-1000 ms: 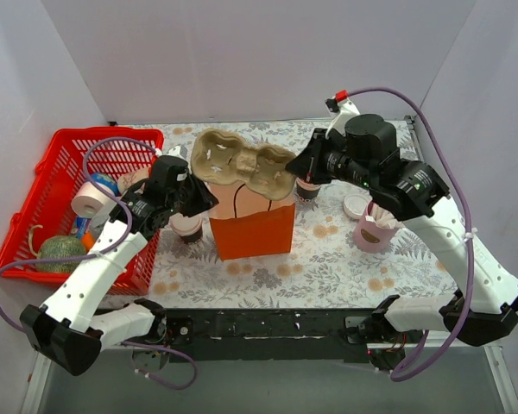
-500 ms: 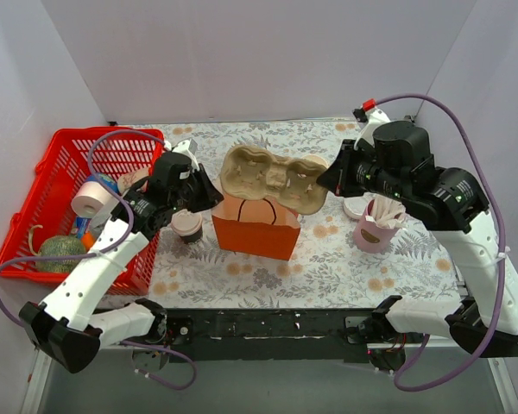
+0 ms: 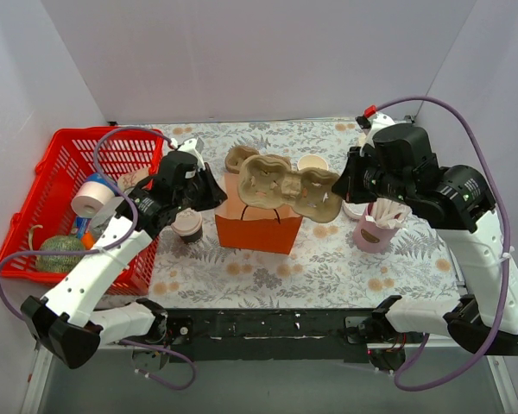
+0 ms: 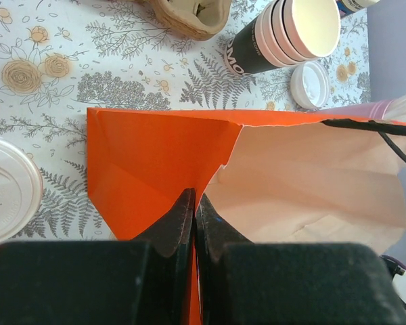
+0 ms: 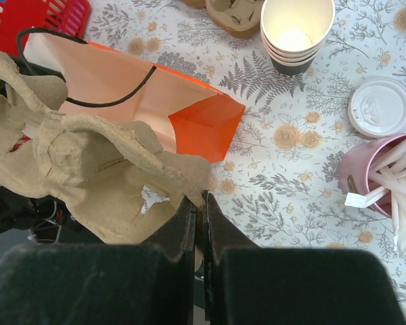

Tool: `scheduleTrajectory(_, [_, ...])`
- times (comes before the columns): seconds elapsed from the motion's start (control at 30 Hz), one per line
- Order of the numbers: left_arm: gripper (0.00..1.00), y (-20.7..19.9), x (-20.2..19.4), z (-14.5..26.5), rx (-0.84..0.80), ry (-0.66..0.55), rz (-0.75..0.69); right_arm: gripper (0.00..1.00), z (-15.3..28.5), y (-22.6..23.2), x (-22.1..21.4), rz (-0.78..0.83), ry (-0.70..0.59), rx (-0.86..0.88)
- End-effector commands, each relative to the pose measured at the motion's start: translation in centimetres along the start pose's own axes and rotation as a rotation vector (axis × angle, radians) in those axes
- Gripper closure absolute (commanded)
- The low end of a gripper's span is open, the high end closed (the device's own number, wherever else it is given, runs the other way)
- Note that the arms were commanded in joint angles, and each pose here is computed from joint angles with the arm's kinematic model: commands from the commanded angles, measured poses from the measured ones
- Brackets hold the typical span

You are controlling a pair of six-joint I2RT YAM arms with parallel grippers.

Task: Pack the takeout coffee

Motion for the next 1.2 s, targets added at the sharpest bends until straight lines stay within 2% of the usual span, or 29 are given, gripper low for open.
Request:
scheduleTrajectory(0.0, [1.00, -1.5, 1.1, 0.9, -0.050, -0.023, -0.009, 0.99, -0.8, -0.2, 0.8, 0.077, -0.008, -0.018])
scheduleTrajectory(0.07, [1.00, -1.4, 0.8, 0.5, -0.038, -0.002, -0.002, 0.99, -1.5, -0.2, 0.9, 0.090, -0.020, -0.022])
scheduleTrajectory(0.2, [1.00, -1.4, 0.0, 0.0, -0.028, 0.028, 0.000, 0.99, -1.1, 0.2, 3.9, 0.096, -0.197, -0.012])
scheduleTrajectory(0.23, [1.00, -1.5, 0.0, -0.1, -0.028, 0.032, 0.001, 0.99, -0.8, 0.6, 5.5, 0.090, -0.285, 0.001])
scheduleTrajectory(0.33, [1.00, -1.9, -0.5, -0.2, -0.050, 0.067, 0.007, 0.99, 0.1, 1.4, 6.8, 0.150, -0.384, 0.064])
scheduleTrajectory(0.47, [1.00, -1.9, -0.6, -0.5, -0.019, 0.100, 0.022, 0.99, -0.8, 1.8, 6.9, 0.243, -0.402, 0.079])
scheduleTrajectory(0.6, [1.00, -1.8, -0.5, -0.6, 0.007, 0.102, 0.050, 0.99, -1.1, 2.9, 5.9, 0.423, -0.432, 0.108])
scheduleTrajectory(0.7, [1.00, -1.7, -0.2, -0.7, 0.024, 0.089, 0.060, 0.99, -0.9, 4.3, 4.7, 0.508, -0.451, 0.055])
scheduleTrajectory(0.73, [1.00, -1.8, -0.1, -0.6, 0.020, 0.088, 0.060, 0.99, -0.8, 3.3, 4.9, 0.531, -0.471, -0.061])
scheduleTrajectory(0.83, [1.00, -1.9, 0.1, -0.2, 0.017, 0.082, 0.060, 0.99, -1.0, 3.6, 4.4, 0.586, -0.474, -0.150])
scheduleTrajectory(1.03, [1.00, -1.7, -0.1, -0.2, 0.032, 0.085, 0.076, 0.99, 0.4, 2.2, 5.4, 0.521, -0.557, -0.265])
scheduleTrajectory(1.17, [1.00, -1.6, -0.1, -0.1, 0.044, 0.086, 0.093, 0.99, 1.2, 1.2, 5.3, 0.539, -0.576, -0.296])
Point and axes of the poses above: each gripper's point midway between its finger pads, its own z axis back along the fingers, its own y axis along the line the jaws close on, x = y × z, the point moved 4 cm from there along z, back along the fingers, and after that the axes turned 1 degree about -z, right-handed, at the moved point
